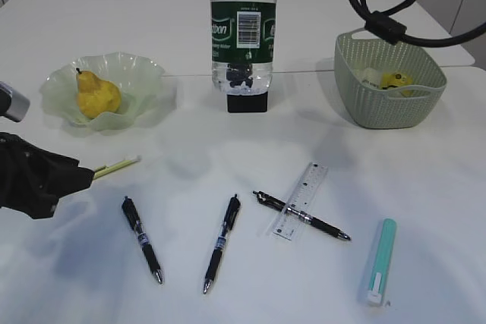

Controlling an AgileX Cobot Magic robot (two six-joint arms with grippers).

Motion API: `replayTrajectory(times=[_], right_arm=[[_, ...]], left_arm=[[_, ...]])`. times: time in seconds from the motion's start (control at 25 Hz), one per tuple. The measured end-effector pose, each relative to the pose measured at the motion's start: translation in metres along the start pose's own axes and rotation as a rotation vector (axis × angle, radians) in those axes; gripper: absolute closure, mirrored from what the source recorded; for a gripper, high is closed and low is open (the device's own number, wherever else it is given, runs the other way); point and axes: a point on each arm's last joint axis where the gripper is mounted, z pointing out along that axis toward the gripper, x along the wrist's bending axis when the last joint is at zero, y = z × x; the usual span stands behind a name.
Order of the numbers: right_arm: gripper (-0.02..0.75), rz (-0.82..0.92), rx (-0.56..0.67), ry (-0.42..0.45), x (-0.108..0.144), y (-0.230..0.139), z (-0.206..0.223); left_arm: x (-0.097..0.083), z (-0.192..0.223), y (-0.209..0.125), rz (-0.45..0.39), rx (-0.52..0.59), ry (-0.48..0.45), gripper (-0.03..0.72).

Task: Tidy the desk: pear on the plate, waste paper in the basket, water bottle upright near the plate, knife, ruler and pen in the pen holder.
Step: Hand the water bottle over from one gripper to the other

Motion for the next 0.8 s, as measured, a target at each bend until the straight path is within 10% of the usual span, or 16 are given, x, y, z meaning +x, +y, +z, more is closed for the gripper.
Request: replayTrajectory(times=[0.6,0.8], right_arm=[[0.349,-0.026,0.053,-0.01,-0.001,-0.005,0.0],[0.349,-0.067,0.057,-0.009,-0.001,-0.005,0.0]], left_arm=[[-0.015,-0.002,0.018,0.031,-0.156,-0.185,0.431],[-0.01,-0.004,0.039,0.043,-0.217,-0.186,0.232]])
